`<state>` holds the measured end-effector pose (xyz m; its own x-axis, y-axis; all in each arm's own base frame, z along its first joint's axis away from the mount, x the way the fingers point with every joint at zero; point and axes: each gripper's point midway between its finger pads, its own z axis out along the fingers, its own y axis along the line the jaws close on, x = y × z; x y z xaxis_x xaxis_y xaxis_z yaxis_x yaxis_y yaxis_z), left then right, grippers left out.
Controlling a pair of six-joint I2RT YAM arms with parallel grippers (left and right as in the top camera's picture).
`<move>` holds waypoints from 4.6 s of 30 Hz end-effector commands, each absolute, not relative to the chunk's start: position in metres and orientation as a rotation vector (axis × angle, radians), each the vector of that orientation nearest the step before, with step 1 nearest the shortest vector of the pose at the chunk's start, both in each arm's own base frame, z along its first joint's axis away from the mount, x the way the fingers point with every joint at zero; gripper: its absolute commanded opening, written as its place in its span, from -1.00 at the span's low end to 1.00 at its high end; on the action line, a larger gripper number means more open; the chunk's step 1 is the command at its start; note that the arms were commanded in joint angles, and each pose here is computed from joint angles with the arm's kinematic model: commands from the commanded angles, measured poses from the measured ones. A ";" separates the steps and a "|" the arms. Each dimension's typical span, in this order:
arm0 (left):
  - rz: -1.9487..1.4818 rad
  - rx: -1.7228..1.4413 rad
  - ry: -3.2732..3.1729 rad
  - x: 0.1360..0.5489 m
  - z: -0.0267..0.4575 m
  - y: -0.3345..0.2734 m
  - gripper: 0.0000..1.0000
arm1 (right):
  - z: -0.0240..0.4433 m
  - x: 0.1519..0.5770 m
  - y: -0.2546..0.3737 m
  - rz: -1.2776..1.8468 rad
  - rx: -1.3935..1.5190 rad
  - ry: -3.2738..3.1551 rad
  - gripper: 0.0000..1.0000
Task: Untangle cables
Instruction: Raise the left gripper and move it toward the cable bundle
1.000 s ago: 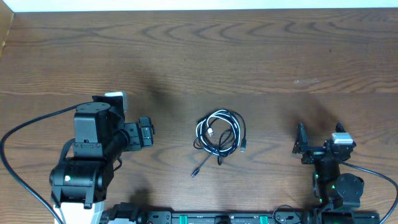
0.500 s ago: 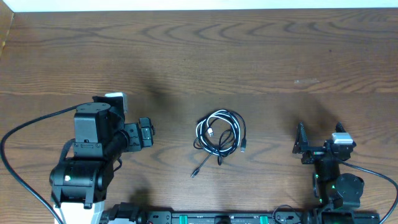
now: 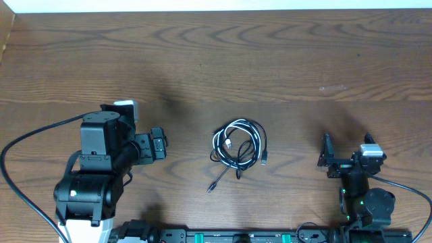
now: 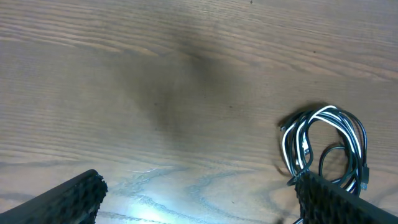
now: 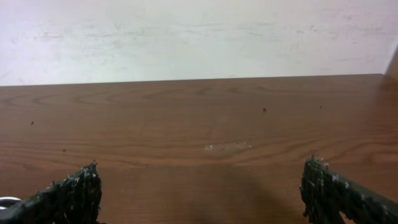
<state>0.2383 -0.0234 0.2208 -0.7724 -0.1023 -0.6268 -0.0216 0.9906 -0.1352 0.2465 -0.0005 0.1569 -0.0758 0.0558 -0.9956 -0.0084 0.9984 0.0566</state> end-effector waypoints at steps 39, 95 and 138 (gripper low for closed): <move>-0.173 -0.102 2.499 0.251 0.214 -0.026 0.96 | 0.157 0.246 -0.004 0.050 0.060 1.644 0.99; -0.213 -0.070 2.394 0.301 0.244 -0.034 0.96 | 0.157 0.246 -0.004 0.050 0.060 1.644 0.99; -0.261 0.155 2.492 0.322 0.208 -0.069 0.96 | 0.157 0.246 -0.004 0.050 0.060 1.644 0.98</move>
<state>0.3176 -0.0582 0.1956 -0.8211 0.0099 -0.5706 0.1173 0.9814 -0.1519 0.2465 -0.0005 0.1568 -0.0762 0.0559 -0.9955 -0.0084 0.9984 0.0567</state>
